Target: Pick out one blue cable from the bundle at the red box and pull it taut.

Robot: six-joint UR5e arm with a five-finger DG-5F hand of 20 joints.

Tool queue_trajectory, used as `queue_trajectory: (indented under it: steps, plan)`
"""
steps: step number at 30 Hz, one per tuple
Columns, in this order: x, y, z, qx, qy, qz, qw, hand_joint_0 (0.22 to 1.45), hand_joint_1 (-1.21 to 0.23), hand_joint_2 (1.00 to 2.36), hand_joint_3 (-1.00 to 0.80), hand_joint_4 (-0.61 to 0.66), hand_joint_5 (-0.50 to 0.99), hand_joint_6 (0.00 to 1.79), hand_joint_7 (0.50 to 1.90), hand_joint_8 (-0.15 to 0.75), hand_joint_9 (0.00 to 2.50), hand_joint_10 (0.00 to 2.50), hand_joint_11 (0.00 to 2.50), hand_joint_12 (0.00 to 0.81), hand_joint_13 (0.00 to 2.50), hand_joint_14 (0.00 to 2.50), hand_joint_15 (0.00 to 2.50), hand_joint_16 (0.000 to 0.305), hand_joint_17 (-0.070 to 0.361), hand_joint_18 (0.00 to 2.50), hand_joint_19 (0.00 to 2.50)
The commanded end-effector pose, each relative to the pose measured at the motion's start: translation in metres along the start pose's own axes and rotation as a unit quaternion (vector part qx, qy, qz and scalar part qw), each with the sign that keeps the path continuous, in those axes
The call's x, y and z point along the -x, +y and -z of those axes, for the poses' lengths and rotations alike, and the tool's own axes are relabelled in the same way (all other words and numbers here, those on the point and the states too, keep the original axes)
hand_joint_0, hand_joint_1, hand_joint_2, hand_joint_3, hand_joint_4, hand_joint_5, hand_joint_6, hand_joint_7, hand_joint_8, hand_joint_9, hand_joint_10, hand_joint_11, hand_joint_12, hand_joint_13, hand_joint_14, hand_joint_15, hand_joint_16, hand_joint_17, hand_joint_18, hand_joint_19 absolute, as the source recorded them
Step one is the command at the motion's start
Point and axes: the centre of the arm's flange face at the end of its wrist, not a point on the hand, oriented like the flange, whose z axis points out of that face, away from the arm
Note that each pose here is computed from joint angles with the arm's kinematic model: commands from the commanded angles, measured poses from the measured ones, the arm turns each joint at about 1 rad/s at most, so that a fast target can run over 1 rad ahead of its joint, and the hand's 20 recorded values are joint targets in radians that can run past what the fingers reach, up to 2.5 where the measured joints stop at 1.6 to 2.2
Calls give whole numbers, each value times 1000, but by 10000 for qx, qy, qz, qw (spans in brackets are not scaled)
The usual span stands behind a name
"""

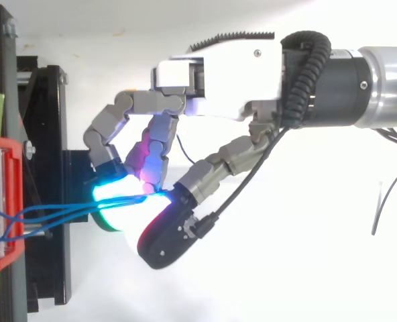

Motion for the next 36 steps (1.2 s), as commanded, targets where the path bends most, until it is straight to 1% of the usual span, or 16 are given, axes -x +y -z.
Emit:
queue_trajectory:
  steps: [1, 4, 6, 7, 10, 13, 15, 16, 18, 19, 23, 25, 28, 33, 35, 36]
  plan:
    - [0, 0, 0, -6, 1, 0, 10000, 639, -888, 1000, -500, -4, -107, 926, 1142, 282, 1278, 31, 913, 334, 916, 25, 583, 47, 106, 885, 618]
    - [1, 0, 0, 1, -7, 0, 10000, 580, -865, 1000, -500, 61, -107, 920, 1085, 284, 1281, 30, 906, 344, 915, 23, 591, 48, 109, 888, 624]
    - [1, 0, 0, 1, -7, 0, 10000, 513, -832, 1000, -500, 104, -109, 915, 990, 291, 1267, 29, 900, 359, 918, 24, 582, 52, 116, 896, 614]
    - [1, 0, 0, 1, -7, 0, 10000, 478, -807, 1000, -500, 107, -112, 918, 946, 299, 1271, 27, 908, 372, 922, 22, 587, 54, 122, 916, 612]
    - [1, 0, 0, 2, 0, 0, 10000, 443, -756, 1000, -500, 113, -116, 919, 890, 311, 1273, 26, 888, 389, 923, 21, 580, 58, 130, 916, 611]
    - [1, 0, 0, 2, 0, 0, 10000, 430, -724, 1000, -500, 120, -120, 918, 859, 313, 1269, 26, 889, 394, 926, 22, 574, 59, 134, 929, 611]
    - [1, 0, 0, 2, 0, 0, 10000, 428, -647, 1000, -500, 118, -123, 916, 830, 315, 1263, 27, 882, 398, 922, 21, 573, 60, 134, 929, 608]
    - [1, 0, 0, 2, 0, 0, 10000, 443, -572, 1000, -500, 110, -123, 914, 817, 313, 1260, 26, 878, 390, 918, 20, 580, 59, 133, 916, 616]
    - [1, 0, 0, -6, 1, 0, 10000, 480, -487, 1000, -500, 77, -124, 907, 849, 299, 1256, 24, 879, 378, 907, 21, 582, 55, 124, 887, 641]
    - [1, 0, 0, 2, 0, 0, 10000, 538, -472, 1000, -500, 34, -127, 906, 878, 275, 1240, 28, 893, 362, 898, 23, 588, 51, 115, 853, 663]
    - [1, 0, 0, 2, 0, 0, 10000, 597, -539, 1000, -500, -11, -126, 916, 887, 269, 1231, 29, 909, 346, 897, 24, 599, 49, 109, 851, 685]
    - [1, 1, 0, 9, 0, 1, 10000, 614, -623, 1008, -411, 7, -123, 925, 902, 274, 1232, 28, 901, 344, 911, 24, 603, 49, 110, 874, 677]
    - [1, 1, 0, 9, 0, 1, 10000, 607, -670, 1016, -323, 28, -122, 930, 922, 277, 1248, 27, 916, 345, 922, 24, 606, 48, 109, 872, 678]
    - [1, 1, 0, 9, 0, 1, 10000, 623, -757, 1018, -265, 34, -122, 938, 936, 280, 1242, 30, 928, 348, 929, 25, 610, 48, 109, 887, 675]
    - [1, 1, 0, 9, 0, 1, 10000, 631, -783, 1019, -243, 22, -122, 940, 944, 282, 1242, 28, 919, 348, 930, 23, 611, 48, 109, 892, 674]
    - [1, 1, 0, 9, 0, 1, 10000, 657, -824, 1020, -229, -3, -122, 942, 972, 283, 1246, 29, 916, 349, 933, 26, 600, 48, 109, 894, 668]
